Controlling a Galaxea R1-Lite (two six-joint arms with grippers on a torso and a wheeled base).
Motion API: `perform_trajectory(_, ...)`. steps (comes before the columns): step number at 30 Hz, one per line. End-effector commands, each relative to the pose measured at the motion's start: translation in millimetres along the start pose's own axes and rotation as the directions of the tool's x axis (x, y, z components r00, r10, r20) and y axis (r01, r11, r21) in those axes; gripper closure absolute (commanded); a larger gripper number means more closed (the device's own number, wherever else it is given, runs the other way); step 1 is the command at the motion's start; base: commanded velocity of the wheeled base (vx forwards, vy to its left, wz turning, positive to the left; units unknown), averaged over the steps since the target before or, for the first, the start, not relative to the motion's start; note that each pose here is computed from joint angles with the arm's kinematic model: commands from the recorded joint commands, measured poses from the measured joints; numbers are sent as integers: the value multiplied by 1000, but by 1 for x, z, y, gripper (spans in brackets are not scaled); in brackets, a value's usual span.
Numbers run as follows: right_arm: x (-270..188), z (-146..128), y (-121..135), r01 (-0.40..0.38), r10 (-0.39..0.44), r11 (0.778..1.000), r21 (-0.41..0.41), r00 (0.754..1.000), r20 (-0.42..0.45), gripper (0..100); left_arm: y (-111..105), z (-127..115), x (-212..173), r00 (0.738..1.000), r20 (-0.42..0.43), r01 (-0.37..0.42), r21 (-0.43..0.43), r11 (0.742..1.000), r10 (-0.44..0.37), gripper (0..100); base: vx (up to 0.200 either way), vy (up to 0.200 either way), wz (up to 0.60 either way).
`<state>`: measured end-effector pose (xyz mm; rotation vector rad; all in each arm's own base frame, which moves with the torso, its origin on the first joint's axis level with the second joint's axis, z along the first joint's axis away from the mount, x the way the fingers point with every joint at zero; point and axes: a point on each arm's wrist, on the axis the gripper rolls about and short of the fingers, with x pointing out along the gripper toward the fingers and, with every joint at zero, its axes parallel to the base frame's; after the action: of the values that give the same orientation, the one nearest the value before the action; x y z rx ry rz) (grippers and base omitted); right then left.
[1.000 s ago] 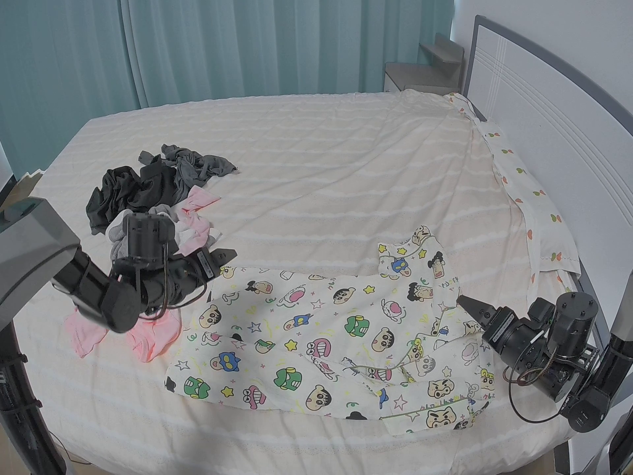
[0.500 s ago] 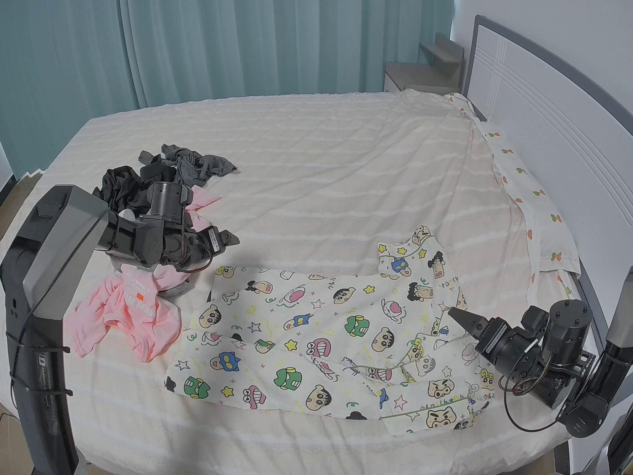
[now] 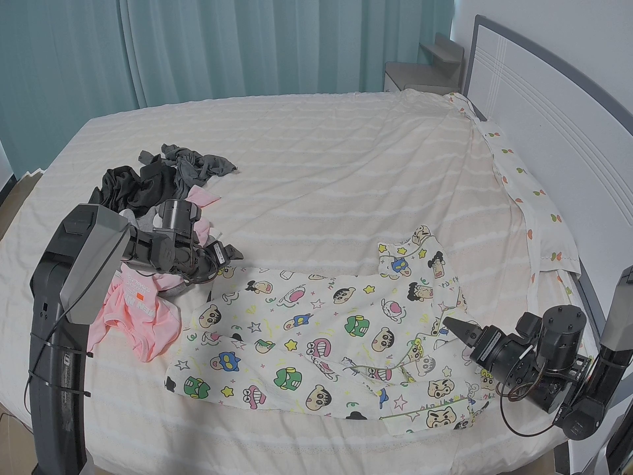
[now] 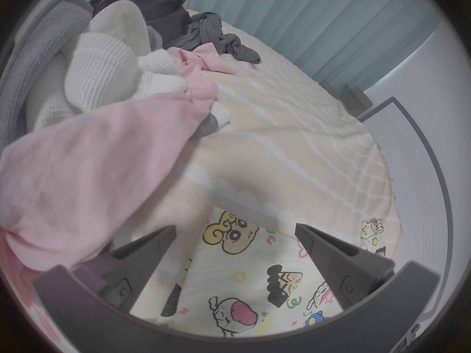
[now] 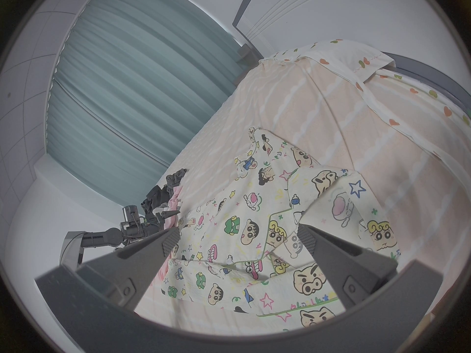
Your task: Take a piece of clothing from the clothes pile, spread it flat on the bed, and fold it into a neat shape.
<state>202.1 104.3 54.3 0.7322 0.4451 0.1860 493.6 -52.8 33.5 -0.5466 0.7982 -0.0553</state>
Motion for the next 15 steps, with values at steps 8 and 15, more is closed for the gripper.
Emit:
perform_trajectory(8, 0, 0, 1, -7, 7, 1000, 0, 1000, 3, 0, -6, -7, 7, 999, -11, 35, -35, 999, -36, 0, 0, 0, 0)
perform_trajectory(15, 0, -1, 1, -9, 9, 1000, -1, 1000, 1, 0, -17, -10, 9, 998, 1, 70, -59, 996, -70, 0, 0, 0, 0)
